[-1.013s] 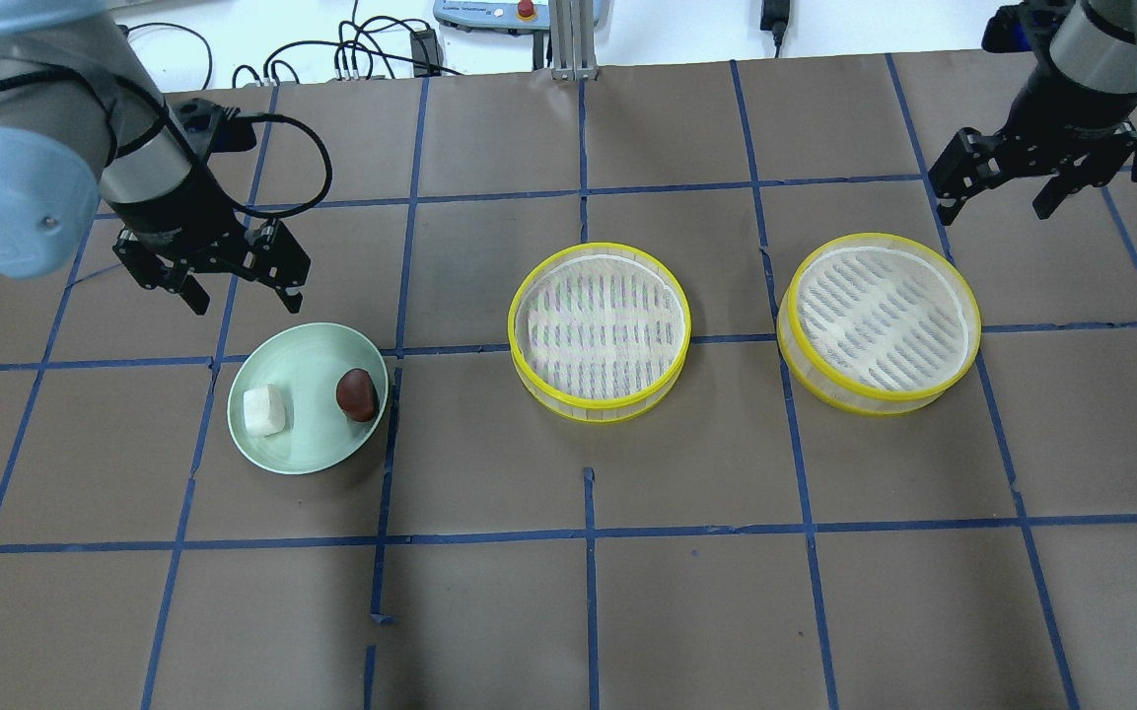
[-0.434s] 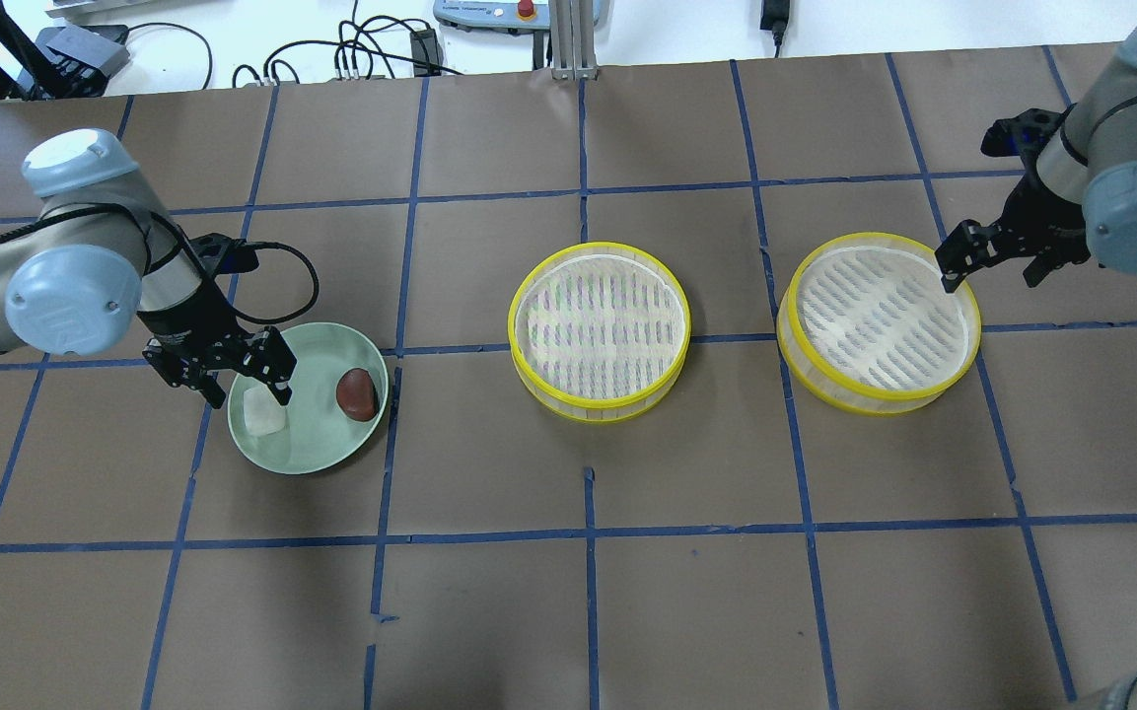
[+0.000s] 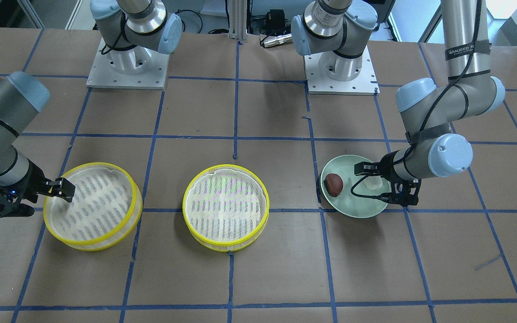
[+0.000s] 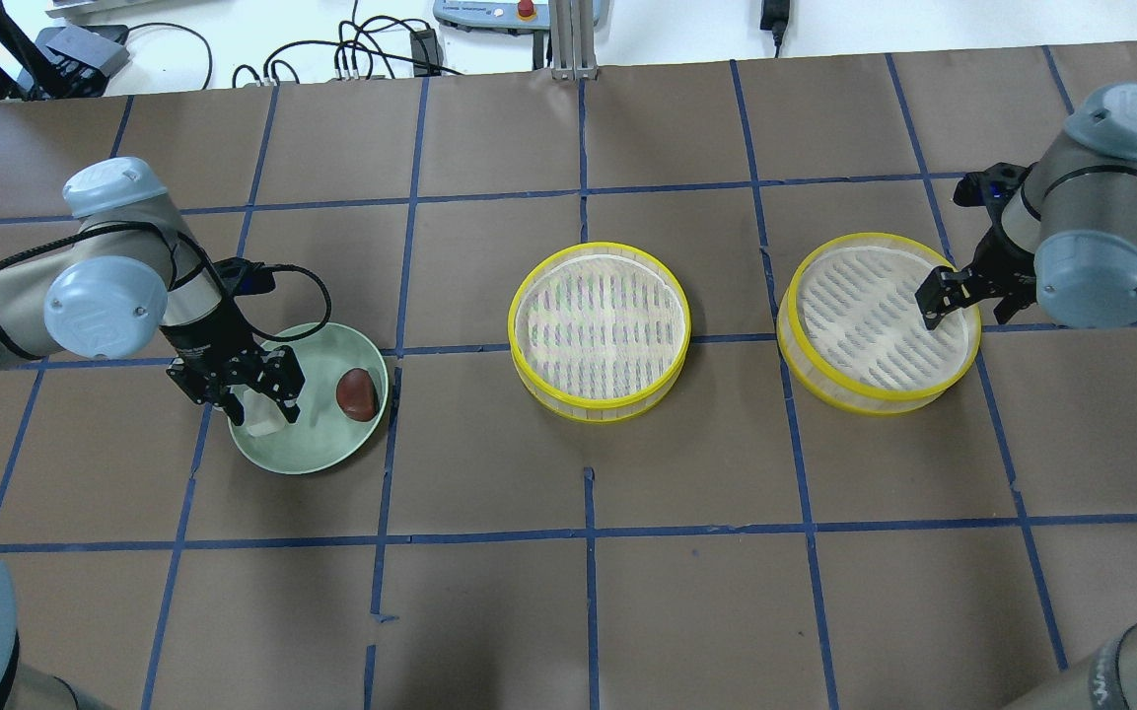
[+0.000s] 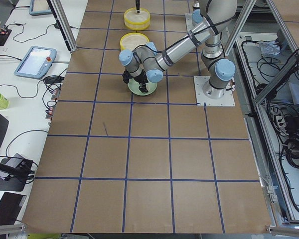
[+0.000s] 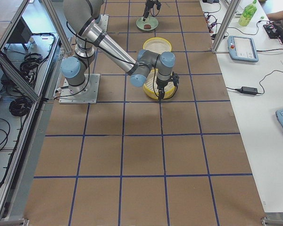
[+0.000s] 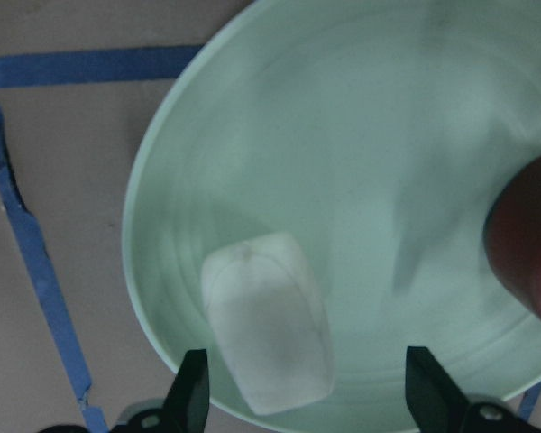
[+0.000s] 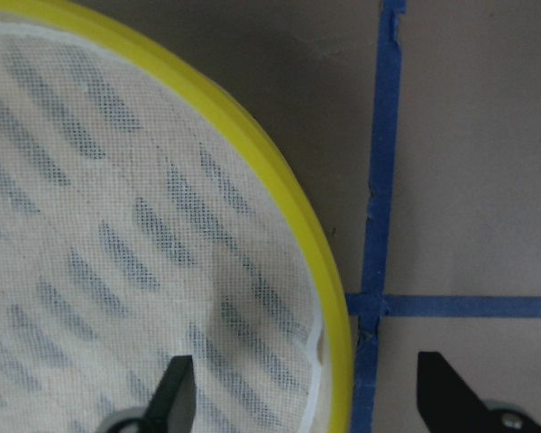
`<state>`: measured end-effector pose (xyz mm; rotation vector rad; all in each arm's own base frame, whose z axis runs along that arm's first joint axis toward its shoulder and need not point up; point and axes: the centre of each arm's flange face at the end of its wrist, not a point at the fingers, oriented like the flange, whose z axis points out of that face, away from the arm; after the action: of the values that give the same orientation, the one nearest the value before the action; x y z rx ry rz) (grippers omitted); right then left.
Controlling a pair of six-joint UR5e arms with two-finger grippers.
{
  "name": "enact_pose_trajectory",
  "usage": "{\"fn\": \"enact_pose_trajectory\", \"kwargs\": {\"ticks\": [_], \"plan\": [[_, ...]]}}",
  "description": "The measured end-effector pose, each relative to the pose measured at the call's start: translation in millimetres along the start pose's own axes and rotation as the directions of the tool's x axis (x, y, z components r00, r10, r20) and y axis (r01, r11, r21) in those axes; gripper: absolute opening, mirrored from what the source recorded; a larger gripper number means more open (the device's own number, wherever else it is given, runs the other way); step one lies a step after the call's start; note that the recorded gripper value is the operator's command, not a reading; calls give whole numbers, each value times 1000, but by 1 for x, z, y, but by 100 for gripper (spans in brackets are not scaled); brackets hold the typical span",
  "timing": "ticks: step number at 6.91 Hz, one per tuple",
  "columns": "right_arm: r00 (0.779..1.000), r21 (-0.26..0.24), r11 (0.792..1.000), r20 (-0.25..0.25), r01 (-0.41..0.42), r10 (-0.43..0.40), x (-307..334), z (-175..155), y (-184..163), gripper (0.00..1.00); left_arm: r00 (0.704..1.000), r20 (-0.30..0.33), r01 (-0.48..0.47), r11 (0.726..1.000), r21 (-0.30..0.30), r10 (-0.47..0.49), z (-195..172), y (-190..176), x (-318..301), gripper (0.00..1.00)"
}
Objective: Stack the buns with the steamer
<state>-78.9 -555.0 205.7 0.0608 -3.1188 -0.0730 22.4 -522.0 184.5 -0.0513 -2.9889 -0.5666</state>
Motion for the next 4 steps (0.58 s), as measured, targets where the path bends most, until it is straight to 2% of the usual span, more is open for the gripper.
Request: {"fn": "enact_pose_trajectory", "kwargs": {"ticks": [1, 2, 3, 4], "plan": [[1000, -1, 1000, -1, 0, 0, 0, 2, 0, 47, 1000, 1, 0, 1000, 5, 0, -4, -3, -1, 6], [1000, 1, 1000, -2, 0, 0, 1, 0, 0, 33, 1000, 4, 0, 1000, 18, 0, -12, -6, -2, 6], [1000, 4, 1000, -3, -1, 1, 2, -1, 0, 26, 1000, 7, 3, 999, 33, -4, -26, -7, 0, 6], [1000, 7, 1000, -3, -7, 7, 6, -2, 1, 25, 1000, -16, 20, 999, 48, -19, -46, -7, 10, 6]]}}
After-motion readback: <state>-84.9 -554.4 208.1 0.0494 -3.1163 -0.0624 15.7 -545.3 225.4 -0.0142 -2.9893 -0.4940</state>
